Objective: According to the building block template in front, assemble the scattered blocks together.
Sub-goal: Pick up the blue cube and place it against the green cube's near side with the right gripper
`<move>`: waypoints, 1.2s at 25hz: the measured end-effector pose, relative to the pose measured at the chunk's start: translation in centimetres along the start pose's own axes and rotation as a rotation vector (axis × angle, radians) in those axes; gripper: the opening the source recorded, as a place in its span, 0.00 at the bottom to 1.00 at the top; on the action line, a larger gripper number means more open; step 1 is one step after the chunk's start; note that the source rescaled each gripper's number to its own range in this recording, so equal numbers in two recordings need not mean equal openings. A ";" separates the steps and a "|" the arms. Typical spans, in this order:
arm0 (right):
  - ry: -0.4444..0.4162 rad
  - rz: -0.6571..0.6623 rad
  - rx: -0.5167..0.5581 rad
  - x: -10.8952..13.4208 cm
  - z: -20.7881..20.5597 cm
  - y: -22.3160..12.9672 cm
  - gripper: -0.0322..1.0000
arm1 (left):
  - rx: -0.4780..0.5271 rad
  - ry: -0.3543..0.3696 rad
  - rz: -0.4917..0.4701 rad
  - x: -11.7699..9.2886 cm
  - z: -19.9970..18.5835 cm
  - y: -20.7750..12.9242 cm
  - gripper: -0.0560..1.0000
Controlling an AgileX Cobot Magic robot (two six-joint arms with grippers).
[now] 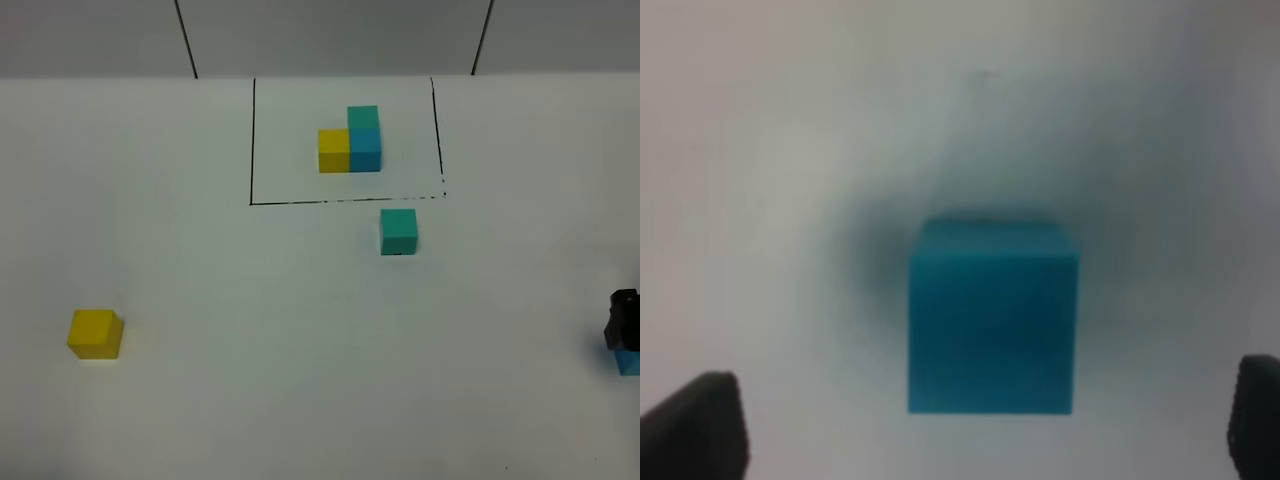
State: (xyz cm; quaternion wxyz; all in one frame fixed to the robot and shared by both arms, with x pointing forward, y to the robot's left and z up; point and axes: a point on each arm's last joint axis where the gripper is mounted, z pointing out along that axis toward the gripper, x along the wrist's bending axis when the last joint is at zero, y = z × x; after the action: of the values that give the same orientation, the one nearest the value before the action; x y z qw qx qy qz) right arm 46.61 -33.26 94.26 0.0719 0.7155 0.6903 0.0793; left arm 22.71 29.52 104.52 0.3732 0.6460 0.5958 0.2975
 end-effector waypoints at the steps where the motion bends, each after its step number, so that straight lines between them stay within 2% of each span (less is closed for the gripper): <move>1: 0.000 0.003 0.011 -0.3 0.4 0.0 0.94 | 0.000 0.000 0.000 0.0 0.0 0.0 0.64; 8: 0.033 0.003 0.032 -1.5 2.1 0.1 0.92 | 0.000 0.000 0.000 0.0 0.0 0.0 0.64; 18: 0.049 0.006 0.073 -1.5 3.9 0.1 0.89 | 0.000 0.000 0.000 0.0 0.0 0.0 0.64; 25: 0.052 0.031 0.071 -1.6 4.9 0.3 0.84 | 0.000 0.000 0.000 0.0 0.0 0.0 0.64; 30: 0.059 0.037 0.096 -1.6 5.6 0.1 0.76 | 0.000 0.000 0.000 0.0 0.0 0.0 0.64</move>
State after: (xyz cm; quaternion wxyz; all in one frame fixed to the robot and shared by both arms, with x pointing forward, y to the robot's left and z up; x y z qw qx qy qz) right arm 47.85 -34.82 88.81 0.0155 0.7283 0.6817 0.0683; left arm 22.71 29.52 104.52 0.3732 0.6460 0.5958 0.2975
